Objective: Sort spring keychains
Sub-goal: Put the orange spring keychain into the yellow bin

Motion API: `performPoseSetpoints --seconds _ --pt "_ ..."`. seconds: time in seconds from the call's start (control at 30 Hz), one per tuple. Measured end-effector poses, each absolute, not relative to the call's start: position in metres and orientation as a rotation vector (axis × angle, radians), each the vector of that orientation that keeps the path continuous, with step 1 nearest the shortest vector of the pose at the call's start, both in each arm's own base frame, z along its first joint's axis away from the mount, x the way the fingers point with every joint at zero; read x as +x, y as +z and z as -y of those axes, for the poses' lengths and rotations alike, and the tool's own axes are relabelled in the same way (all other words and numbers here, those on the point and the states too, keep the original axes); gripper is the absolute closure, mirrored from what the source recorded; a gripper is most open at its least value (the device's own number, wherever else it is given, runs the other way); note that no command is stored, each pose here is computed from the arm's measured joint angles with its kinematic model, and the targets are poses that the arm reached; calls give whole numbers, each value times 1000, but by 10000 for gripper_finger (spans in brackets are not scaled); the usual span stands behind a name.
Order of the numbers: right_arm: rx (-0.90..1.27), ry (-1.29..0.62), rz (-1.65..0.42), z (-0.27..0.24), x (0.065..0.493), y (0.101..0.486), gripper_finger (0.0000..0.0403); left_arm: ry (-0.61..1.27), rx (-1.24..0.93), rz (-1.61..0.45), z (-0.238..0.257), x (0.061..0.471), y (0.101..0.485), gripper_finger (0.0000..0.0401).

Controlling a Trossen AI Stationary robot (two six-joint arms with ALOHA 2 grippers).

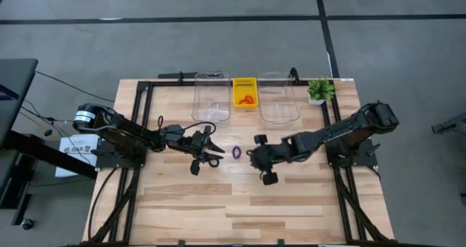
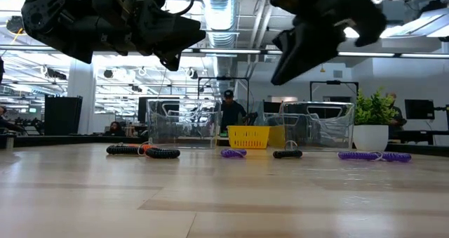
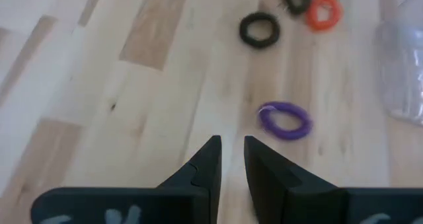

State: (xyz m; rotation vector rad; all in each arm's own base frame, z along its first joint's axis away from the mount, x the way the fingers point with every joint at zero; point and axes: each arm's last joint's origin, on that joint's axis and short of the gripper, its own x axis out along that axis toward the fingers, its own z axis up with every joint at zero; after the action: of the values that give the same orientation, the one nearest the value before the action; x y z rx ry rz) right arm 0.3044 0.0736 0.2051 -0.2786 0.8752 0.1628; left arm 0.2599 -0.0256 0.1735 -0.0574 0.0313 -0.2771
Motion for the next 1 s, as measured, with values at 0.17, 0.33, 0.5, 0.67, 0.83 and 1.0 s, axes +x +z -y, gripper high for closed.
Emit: performPoseSetpoints --seconds 0.17,0.33,0.5,0.67,0.83,1.0 --pt "-221 153 -825 -79 284 197 344 -277 -57 -32 26 260 173 302" --pt "-162 37 -754 -74 250 193 344 -277 -58 -37 26 260 173 302" --pt "-100 -31 -646 -74 215 188 344 -270 -53 -36 25 260 173 302" --pt "-76 -49 -546 -75 194 180 344 -225 -50 -34 24 260 173 302" --pt "-95 -99 -529 -71 186 163 344 -217 -64 -36 24 260 173 302" --pt "-91 -155 -549 -63 188 155 344 -217 -57 -5 24 258 180 302"
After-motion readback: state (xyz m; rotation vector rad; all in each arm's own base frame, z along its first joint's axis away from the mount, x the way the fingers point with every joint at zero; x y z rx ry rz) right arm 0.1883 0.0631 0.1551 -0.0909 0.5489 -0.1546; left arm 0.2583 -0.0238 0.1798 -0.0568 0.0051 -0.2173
